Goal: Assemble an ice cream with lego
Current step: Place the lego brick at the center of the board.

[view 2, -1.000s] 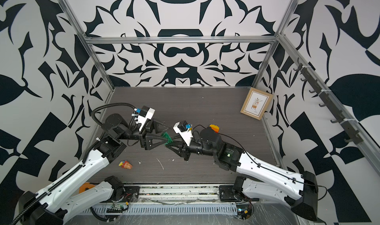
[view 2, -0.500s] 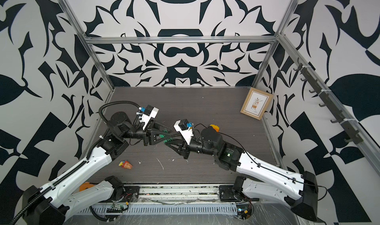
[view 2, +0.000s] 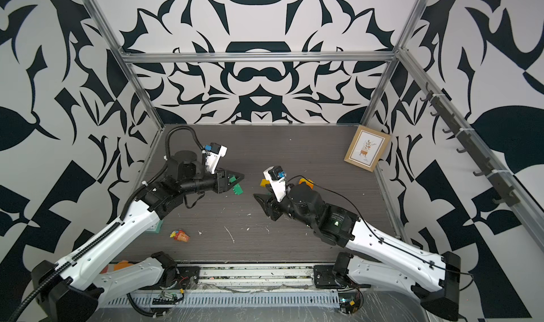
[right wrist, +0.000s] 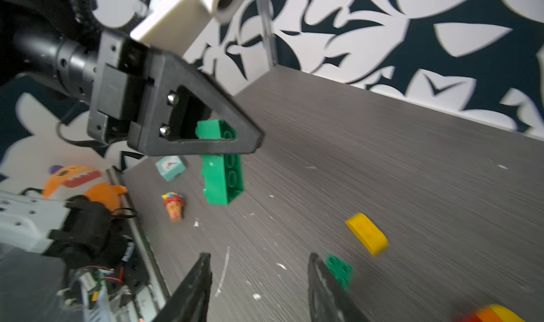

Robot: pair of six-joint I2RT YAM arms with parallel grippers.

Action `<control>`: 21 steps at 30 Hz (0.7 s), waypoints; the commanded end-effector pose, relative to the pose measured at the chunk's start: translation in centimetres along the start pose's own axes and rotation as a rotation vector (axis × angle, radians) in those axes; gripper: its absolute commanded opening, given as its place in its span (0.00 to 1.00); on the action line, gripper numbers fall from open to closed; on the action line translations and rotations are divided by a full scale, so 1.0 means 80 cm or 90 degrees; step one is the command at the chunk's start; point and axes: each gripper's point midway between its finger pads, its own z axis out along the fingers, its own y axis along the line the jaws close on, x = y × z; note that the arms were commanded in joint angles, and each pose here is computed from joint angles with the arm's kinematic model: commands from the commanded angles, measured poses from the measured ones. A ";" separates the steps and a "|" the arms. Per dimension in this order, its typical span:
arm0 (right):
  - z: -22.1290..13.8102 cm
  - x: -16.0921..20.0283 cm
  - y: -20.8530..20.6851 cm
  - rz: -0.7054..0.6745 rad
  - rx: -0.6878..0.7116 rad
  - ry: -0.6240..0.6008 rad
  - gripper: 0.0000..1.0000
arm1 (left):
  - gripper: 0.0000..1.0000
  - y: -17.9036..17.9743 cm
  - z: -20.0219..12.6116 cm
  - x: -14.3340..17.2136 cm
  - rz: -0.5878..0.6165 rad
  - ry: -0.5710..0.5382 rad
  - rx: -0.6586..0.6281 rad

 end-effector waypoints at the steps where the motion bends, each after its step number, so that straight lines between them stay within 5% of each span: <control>1: -0.008 0.018 -0.035 0.012 0.108 0.069 0.54 | 0.12 0.119 0.013 0.104 -0.169 0.139 -0.246; 7: 0.031 0.093 -0.027 0.037 0.127 0.228 0.53 | 0.15 0.183 0.040 0.164 -0.216 0.219 -0.345; 14: 0.060 0.136 0.001 0.034 0.120 0.272 0.56 | 0.33 0.206 0.051 0.190 -0.220 0.271 -0.381; 17: 0.067 0.141 0.008 0.034 0.117 0.277 0.58 | 0.64 0.210 0.048 0.186 -0.210 0.269 -0.396; 21: 0.077 0.146 0.018 0.021 0.117 0.292 0.60 | 0.81 0.215 0.042 0.179 -0.207 0.253 -0.405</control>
